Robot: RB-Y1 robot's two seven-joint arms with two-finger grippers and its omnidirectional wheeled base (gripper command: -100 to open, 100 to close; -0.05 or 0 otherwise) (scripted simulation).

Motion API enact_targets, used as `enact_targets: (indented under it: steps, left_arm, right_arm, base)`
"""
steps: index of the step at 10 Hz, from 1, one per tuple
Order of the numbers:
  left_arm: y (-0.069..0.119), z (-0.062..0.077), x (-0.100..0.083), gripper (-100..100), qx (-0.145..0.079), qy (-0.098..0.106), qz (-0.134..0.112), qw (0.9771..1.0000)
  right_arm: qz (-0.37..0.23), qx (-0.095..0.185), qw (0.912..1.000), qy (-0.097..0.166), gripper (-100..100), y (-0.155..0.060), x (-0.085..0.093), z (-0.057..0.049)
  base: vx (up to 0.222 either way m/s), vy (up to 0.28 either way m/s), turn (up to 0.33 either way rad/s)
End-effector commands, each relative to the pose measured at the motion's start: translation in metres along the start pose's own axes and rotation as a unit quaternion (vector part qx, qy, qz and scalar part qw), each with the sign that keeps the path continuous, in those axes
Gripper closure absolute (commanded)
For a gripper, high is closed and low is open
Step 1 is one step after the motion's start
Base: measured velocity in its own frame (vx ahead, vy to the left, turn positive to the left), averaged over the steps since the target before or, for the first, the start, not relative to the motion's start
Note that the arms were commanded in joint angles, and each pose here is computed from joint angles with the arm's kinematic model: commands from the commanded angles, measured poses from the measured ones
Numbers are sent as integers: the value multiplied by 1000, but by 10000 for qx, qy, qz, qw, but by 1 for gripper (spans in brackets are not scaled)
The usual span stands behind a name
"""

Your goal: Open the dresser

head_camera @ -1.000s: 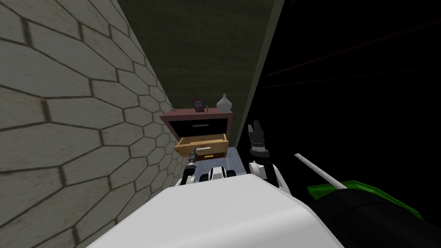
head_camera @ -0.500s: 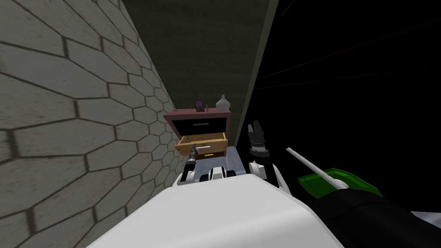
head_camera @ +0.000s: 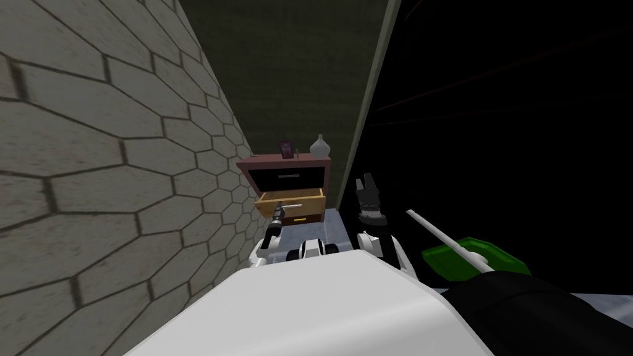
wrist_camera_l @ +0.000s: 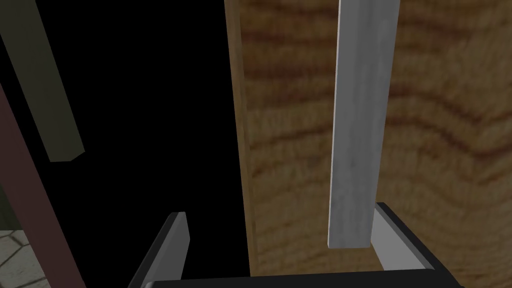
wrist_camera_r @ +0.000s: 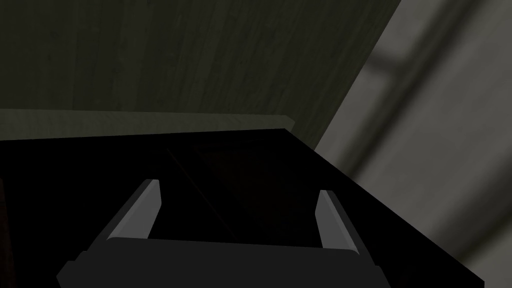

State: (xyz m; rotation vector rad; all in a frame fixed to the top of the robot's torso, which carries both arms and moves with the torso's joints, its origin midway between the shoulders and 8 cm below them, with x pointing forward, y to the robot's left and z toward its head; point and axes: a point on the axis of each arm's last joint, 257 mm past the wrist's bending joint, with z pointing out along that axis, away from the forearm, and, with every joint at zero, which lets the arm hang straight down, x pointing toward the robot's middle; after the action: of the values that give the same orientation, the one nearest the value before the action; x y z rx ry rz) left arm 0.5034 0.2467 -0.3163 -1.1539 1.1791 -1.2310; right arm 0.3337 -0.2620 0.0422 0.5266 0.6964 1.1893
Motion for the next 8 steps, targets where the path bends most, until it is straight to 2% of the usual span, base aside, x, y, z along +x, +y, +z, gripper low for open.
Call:
enact_targets:
  steps: [1,2,3,8]
  left_arm:
    - [-14,15,0,-100,34,12,2,10000]
    - [-5,11,3,-100,-60,7,-5,10000]
    - [-2,10,3,0,-99,6,-8,10000]
    - [4,7,2,0,-179,-5,-9,9998]
  right_arm:
    - [0,0,10000,0,0,0,0,0]
    - [0,0,10000,0,0,0,0,0]
    - [0,0,10000,0,0,0,0,0]
    - [0,0,10000,0,0,0,0,0]
  base:
    - [-70,-9,29]
    - [-22,-12,12]
    - [0,0,0]
    - [0,0,0]
